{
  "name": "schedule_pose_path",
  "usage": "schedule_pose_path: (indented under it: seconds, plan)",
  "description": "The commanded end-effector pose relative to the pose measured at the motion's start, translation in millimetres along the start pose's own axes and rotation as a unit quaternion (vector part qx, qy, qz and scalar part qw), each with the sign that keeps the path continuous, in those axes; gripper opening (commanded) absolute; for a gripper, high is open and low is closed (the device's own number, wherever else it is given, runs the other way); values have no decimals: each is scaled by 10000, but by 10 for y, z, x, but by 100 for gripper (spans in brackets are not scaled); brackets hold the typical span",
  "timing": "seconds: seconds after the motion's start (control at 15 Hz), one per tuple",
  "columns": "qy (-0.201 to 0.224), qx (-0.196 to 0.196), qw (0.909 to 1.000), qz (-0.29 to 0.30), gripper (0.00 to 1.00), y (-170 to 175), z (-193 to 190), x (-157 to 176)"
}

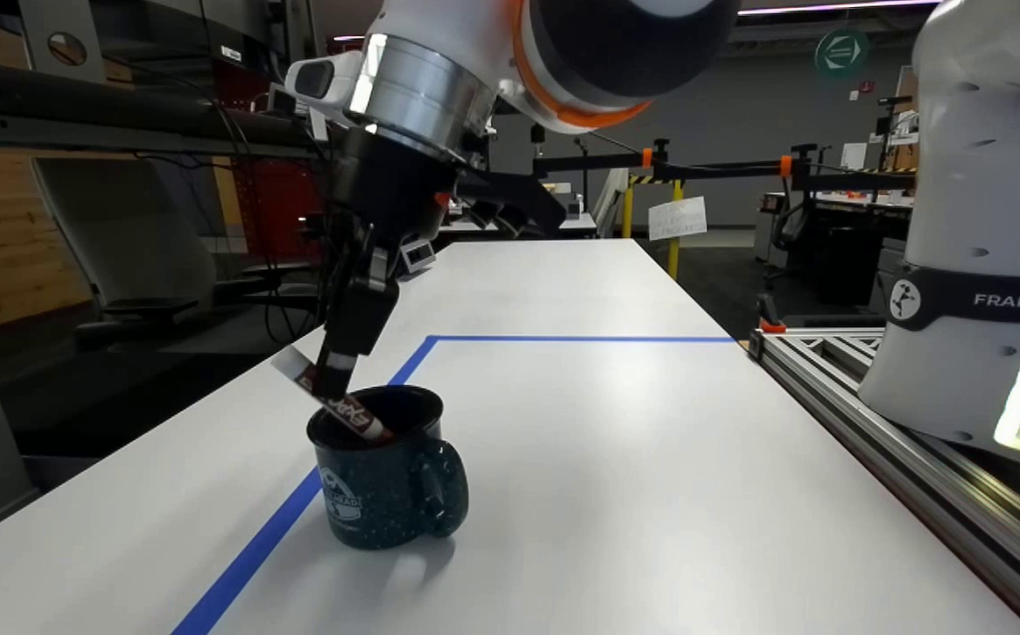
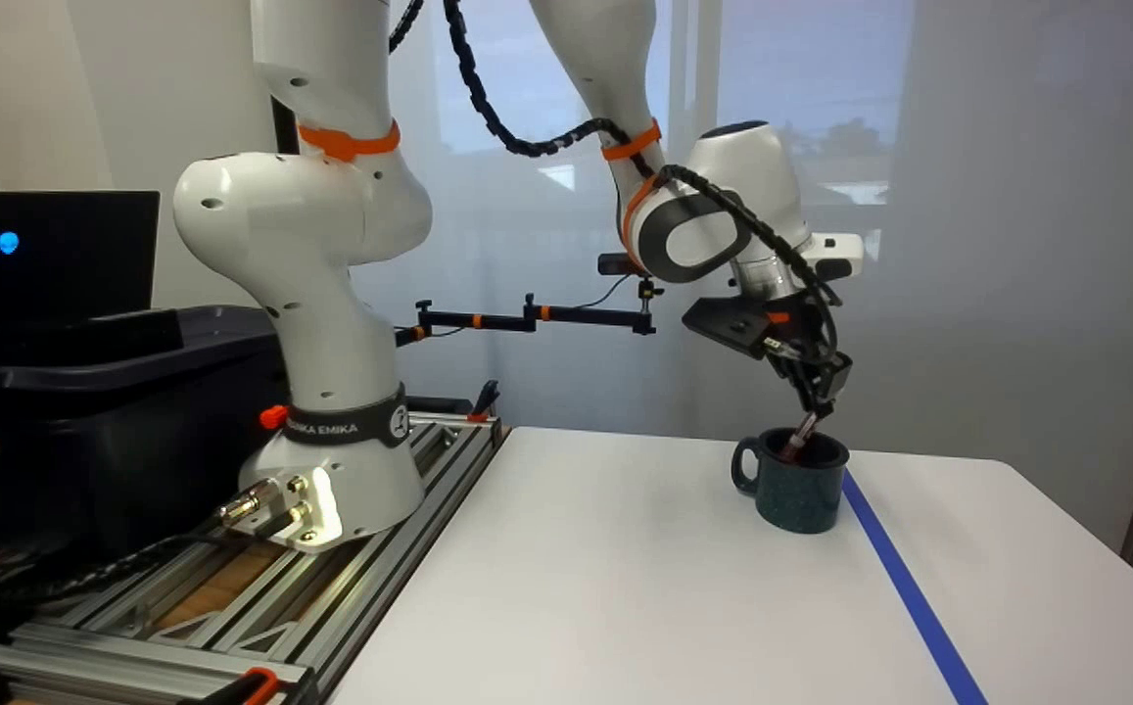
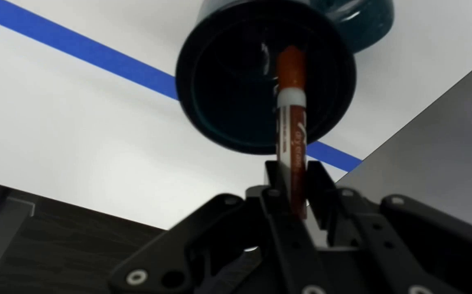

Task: Take the marker out of the mug.

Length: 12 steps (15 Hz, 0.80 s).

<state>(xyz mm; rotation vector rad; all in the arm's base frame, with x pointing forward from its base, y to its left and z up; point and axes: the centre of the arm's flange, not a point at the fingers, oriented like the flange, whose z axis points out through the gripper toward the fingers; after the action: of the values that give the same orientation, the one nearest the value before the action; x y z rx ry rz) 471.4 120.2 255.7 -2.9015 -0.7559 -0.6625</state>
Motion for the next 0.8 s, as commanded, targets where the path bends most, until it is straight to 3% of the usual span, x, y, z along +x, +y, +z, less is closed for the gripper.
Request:
schedule_pose_path:
  seconds: [0.0, 0.33, 0.73]
  plan:
    - [-163, -318, 9994, 15, 5, 358, -596, 11]
    - [-598, -582, 9959, 343, 5, 704, -890, -82]
    - [-1172, -170, 9879, 1001, 5, 1133, -631, -521]
